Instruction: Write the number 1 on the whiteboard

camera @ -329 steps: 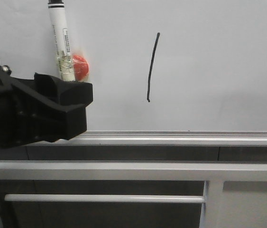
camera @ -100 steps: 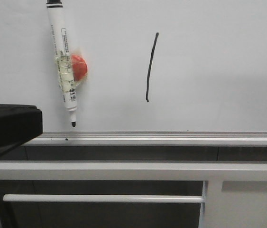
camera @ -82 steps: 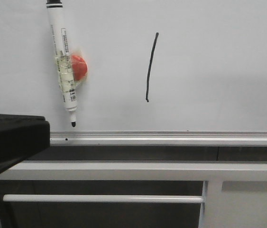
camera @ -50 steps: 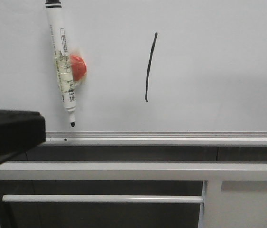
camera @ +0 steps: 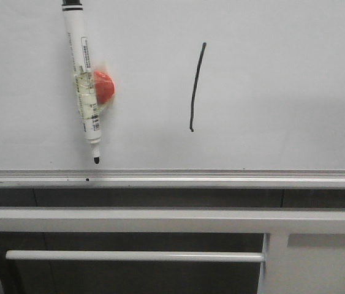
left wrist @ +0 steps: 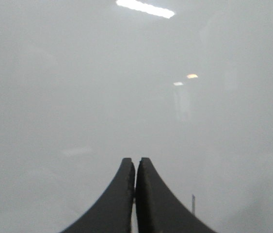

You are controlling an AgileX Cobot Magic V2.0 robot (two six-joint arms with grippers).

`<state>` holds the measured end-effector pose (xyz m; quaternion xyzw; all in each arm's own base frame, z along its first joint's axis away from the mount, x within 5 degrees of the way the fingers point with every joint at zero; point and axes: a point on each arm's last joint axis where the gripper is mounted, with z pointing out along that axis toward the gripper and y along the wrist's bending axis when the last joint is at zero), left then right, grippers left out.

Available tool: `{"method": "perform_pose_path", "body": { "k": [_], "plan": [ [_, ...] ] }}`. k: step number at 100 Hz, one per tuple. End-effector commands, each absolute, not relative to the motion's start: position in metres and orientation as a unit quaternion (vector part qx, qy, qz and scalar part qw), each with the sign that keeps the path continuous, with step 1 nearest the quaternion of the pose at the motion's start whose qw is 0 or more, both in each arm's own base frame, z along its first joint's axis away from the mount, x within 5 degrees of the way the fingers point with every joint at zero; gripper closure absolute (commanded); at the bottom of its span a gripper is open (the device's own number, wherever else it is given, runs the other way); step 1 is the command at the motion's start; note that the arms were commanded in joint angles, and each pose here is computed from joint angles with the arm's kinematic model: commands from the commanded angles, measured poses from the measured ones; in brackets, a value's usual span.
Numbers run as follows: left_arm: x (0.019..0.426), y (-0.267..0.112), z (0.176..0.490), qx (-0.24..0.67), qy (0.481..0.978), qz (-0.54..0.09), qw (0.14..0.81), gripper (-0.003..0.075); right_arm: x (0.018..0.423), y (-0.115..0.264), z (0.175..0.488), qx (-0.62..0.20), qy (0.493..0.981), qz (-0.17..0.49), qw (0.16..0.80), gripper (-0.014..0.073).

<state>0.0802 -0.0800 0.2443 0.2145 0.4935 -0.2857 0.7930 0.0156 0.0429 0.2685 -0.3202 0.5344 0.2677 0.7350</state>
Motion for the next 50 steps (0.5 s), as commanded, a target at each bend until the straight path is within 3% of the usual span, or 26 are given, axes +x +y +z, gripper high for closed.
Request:
{"method": "perform_pose_path", "body": {
  "k": [1, 19, 50],
  "plan": [
    [0.074, -0.067, 0.258, 0.204, 0.450, -0.265, 0.828, 0.0741, 0.012, 0.040, 0.278, -0.313, 0.520, 0.270, 0.748, 0.0658],
    [0.063, -0.040, 0.264, 0.151, 0.451, -0.216, 0.853, 0.0741, 0.012, 0.040, 0.278, -0.310, 0.521, 0.268, 0.749, 0.0658],
    [0.052, -0.012, 0.255, 0.044, 0.503, -0.107, 0.856, 0.0741, 0.012, 0.040, 0.278, -0.310, 0.521, 0.268, 0.749, 0.0658]
  ]
}}
